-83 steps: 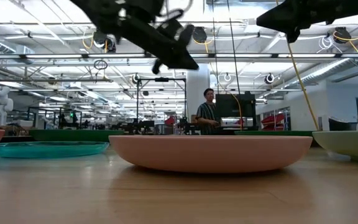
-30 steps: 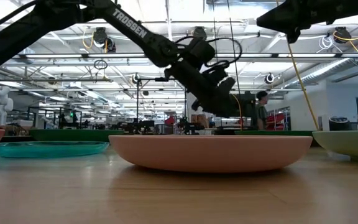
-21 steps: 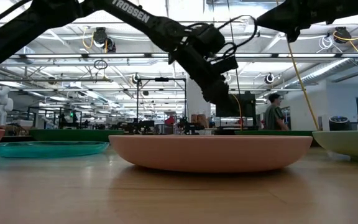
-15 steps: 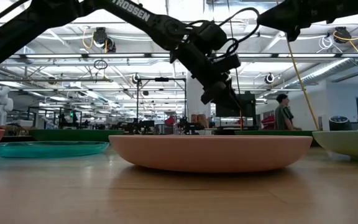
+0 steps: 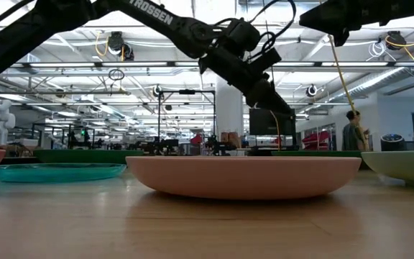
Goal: Stack plastic plates
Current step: Stack the right green plate on top of the left green plate
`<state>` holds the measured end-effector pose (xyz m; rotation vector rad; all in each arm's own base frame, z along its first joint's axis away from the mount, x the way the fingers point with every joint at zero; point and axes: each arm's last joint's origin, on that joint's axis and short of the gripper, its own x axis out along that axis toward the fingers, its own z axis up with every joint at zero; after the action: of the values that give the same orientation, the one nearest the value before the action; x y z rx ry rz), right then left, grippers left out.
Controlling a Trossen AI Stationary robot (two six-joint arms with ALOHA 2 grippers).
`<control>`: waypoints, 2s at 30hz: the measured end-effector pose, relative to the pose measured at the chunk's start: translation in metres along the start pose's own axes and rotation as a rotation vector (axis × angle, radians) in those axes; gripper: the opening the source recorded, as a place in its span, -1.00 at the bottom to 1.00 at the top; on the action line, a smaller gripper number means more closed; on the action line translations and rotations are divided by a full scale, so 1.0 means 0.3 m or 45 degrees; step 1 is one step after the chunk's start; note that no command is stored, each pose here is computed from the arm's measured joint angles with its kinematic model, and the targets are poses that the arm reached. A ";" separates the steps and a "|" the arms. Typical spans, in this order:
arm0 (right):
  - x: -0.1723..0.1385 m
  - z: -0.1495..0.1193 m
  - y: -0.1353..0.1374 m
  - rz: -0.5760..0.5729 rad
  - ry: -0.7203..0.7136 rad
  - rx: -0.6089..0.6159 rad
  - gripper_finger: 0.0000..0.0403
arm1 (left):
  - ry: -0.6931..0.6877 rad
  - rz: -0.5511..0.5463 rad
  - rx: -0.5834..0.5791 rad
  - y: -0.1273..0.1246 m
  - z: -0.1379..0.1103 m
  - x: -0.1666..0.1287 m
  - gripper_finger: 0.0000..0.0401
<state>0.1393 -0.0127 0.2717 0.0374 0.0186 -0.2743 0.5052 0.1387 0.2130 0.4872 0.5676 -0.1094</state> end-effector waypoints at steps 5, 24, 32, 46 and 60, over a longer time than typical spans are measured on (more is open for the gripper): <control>0.000 0.000 0.000 0.000 0.000 0.014 -0.73 | -0.008 0.003 -0.015 -0.009 -0.024 0.036 -0.19; 0.000 0.000 0.000 0.000 0.001 0.020 -0.73 | 0.010 -0.004 -0.113 -0.054 -0.100 0.136 -0.19; 0.000 0.000 0.000 -0.001 0.000 0.020 -0.73 | 0.075 -0.009 -0.269 -0.079 -0.154 0.179 -0.19; 0.000 0.000 -0.001 -0.005 0.000 0.010 -0.73 | 0.034 0.113 -0.143 -0.070 -0.156 0.202 -0.19; 0.000 0.000 -0.001 -0.005 0.000 0.010 -0.73 | 0.078 0.075 -0.168 -0.097 -0.233 0.256 -0.19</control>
<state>0.1392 -0.0129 0.2717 0.0454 0.0174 -0.2786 0.5288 0.1486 0.1084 0.3797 0.6157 -0.0007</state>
